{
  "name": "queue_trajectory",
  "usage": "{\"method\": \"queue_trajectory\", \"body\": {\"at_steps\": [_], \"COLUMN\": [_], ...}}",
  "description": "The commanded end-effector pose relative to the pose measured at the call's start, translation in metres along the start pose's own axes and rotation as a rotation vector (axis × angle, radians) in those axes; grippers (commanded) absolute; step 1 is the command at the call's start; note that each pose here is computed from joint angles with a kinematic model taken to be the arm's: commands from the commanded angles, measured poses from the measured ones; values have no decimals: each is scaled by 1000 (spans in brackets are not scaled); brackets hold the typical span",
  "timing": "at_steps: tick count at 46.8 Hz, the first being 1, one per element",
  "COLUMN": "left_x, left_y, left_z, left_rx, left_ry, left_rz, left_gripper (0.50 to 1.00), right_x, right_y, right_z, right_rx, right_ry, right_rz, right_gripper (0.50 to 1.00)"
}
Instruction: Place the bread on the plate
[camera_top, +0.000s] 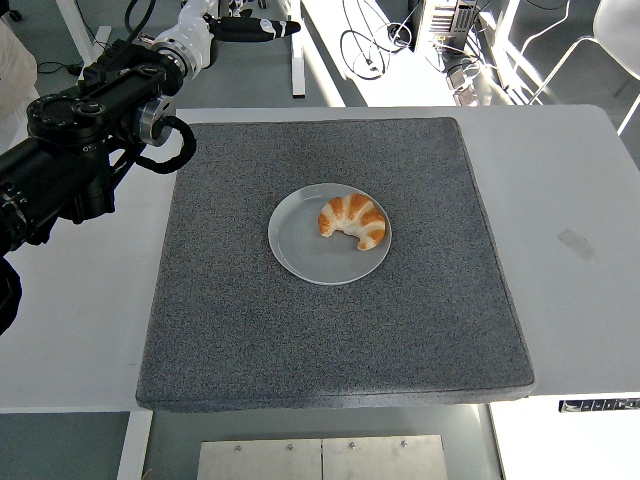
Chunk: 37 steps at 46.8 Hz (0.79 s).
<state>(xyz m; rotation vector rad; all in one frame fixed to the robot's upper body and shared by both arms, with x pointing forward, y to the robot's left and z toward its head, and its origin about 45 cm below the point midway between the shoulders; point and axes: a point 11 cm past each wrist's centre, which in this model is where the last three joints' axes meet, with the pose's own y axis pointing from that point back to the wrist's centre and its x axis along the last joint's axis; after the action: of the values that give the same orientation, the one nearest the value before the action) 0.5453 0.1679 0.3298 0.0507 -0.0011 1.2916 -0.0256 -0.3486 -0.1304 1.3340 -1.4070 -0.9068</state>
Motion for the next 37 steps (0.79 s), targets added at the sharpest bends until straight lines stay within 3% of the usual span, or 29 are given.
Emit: {"method": "queue_trajectory", "body": {"at_steps": [1, 14, 19, 37], "left_x": [6, 29, 50, 52], "left_y": [4, 25, 32, 44], "left_z": [-13, -60, -68, -95], "left_rx": [9, -3, -42, -36], "left_ry": [125, 433, 463, 567], "left_rz": [14, -31, 18, 11], "left_gripper": [984, 984, 984, 986], "right_x": [0, -2, -4, -2], "right_y": [0, 0, -1, 1], "right_z": [0, 0, -2, 3], "right_rx": [0, 0, 4, -6], "right_ry": [0, -7, -13, -4], "right_rz": [0, -6, -13, -5], "right_gripper": [1000, 1000, 1000, 1000]}}
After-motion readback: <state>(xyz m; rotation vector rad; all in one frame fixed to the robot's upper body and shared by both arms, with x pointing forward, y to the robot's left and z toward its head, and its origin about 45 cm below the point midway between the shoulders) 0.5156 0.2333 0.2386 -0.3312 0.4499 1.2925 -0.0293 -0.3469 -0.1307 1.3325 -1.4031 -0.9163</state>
